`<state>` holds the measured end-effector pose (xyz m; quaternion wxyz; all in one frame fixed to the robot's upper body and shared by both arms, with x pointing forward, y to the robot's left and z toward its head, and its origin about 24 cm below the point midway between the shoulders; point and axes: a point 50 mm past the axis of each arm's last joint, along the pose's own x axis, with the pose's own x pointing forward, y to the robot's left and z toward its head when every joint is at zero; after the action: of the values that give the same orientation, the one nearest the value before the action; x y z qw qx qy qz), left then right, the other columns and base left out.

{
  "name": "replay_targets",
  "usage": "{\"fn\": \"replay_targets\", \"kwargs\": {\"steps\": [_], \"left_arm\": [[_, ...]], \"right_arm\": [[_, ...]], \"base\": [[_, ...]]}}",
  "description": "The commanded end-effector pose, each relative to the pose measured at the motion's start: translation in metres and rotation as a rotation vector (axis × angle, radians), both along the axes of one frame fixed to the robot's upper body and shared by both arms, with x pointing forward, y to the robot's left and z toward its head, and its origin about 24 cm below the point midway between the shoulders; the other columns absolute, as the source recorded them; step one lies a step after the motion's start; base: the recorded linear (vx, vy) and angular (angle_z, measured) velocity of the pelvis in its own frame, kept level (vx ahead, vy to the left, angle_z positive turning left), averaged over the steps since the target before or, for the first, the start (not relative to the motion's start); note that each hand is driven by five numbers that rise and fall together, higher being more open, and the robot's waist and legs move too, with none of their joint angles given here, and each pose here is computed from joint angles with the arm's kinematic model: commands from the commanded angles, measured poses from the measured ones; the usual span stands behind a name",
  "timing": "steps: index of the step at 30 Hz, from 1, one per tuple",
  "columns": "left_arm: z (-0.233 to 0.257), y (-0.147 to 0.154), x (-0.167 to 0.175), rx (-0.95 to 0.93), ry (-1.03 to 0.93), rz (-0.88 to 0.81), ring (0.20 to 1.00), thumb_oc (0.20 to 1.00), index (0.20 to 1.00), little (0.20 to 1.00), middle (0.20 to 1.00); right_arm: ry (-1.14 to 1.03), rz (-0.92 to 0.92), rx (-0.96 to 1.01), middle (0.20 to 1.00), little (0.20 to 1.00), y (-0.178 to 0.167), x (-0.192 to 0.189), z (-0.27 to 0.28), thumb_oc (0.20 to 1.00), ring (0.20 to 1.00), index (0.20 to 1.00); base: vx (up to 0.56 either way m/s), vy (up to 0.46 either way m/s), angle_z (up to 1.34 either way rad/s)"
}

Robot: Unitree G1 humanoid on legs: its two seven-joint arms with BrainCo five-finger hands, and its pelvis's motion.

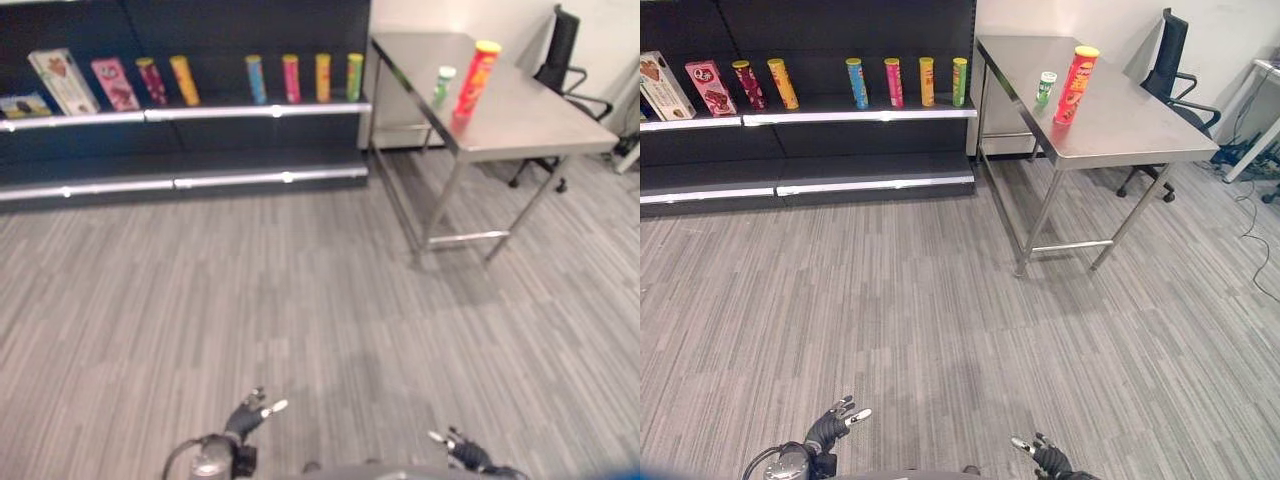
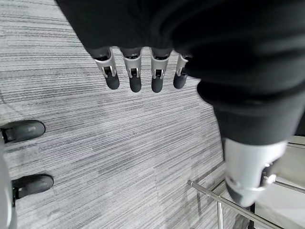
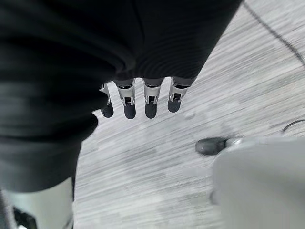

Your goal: Put the goods on the table back onto the shelves and tidy them up.

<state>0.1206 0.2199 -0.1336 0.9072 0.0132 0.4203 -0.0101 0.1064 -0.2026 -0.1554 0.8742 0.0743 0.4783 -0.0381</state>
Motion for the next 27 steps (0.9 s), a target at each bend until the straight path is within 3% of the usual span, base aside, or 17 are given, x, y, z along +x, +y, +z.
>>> {"fn": "replay_targets", "kwargs": {"steps": [1,27], "left_arm": [[0.001,-0.013,0.015,-0.024,-0.038,-0.053,1.000,1.000,1.000,1.000,1.000],[0.005,-0.027,0.027,-0.075,-0.071,-0.068,1.000,1.000,1.000,1.000,1.000]], "right_arm": [[-0.082,0.011,-0.004,1.000,1.000,-0.002,0.018,0.008,1.000,1.000,1.000],[-0.133,-0.010,-0.053,1.000,1.000,-0.019,0.023,0.017,1.000,1.000,1.000]], "base": [[0.00,0.000,0.00],[0.01,-0.038,0.04]]}}
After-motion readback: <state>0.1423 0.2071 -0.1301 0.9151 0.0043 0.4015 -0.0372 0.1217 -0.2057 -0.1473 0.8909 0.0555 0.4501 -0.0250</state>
